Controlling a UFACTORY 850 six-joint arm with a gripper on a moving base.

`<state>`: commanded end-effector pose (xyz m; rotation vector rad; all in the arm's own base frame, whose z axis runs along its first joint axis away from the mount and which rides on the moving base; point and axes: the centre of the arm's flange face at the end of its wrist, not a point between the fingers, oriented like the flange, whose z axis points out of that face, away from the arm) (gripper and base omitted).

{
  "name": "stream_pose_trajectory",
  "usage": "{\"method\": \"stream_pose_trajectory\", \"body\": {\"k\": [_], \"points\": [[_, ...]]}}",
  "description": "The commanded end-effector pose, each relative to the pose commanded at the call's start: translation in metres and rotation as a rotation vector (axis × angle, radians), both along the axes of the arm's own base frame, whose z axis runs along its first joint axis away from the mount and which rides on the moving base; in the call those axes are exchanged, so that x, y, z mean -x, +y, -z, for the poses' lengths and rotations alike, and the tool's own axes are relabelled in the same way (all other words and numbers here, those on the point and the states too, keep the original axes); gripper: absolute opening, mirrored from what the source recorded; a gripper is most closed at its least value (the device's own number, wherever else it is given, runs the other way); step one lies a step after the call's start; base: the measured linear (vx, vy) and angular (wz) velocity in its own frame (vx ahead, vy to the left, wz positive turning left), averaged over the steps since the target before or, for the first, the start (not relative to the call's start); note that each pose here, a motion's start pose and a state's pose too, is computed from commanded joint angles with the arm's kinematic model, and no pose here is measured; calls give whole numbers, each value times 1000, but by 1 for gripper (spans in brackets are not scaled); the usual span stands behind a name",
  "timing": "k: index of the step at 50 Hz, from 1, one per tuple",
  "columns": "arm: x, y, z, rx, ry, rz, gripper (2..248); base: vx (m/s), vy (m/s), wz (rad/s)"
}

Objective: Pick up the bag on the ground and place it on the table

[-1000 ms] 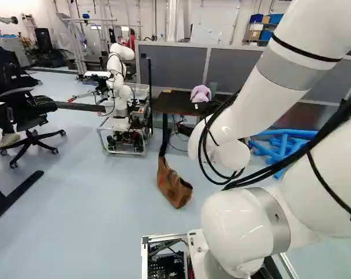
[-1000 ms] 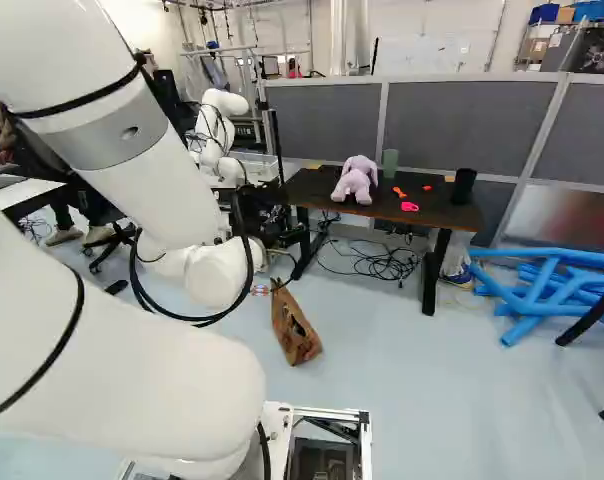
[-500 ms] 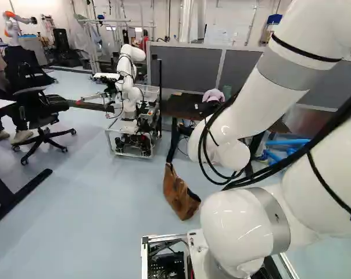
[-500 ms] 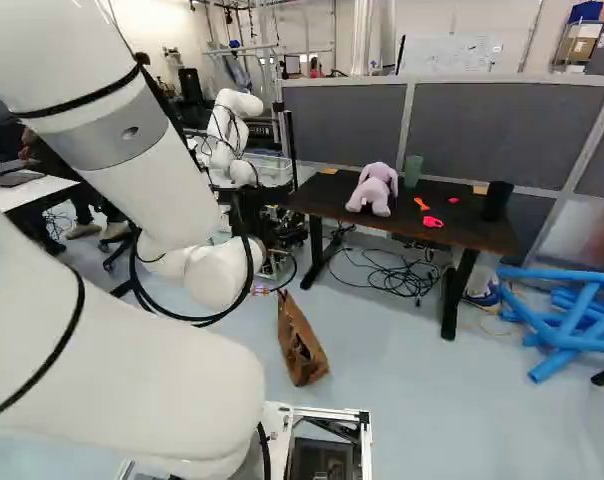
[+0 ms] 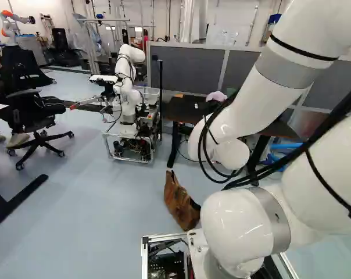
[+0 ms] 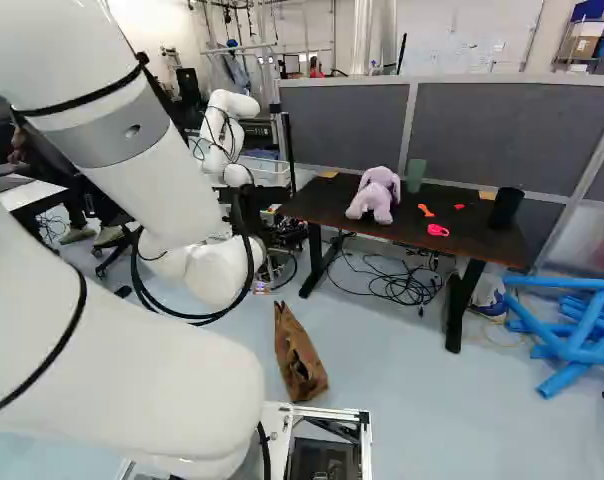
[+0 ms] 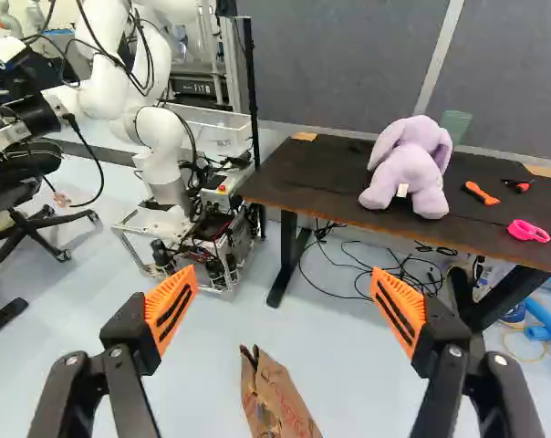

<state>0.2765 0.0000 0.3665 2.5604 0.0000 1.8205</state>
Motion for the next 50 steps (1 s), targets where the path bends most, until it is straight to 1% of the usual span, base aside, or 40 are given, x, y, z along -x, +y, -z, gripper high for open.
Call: {"method": "stream_pose_trajectory", "body": {"k": [9, 21, 31, 50], "points": [[-6, 0, 0, 0, 7, 0, 247, 0, 0, 0], [-18, 0, 1, 0, 40, 0, 247, 0, 0, 0], [-33, 0, 9, 0, 102, 0, 247, 0, 0, 0], [-59, 1, 32, 0, 236, -4, 247, 0, 0, 0]]}}
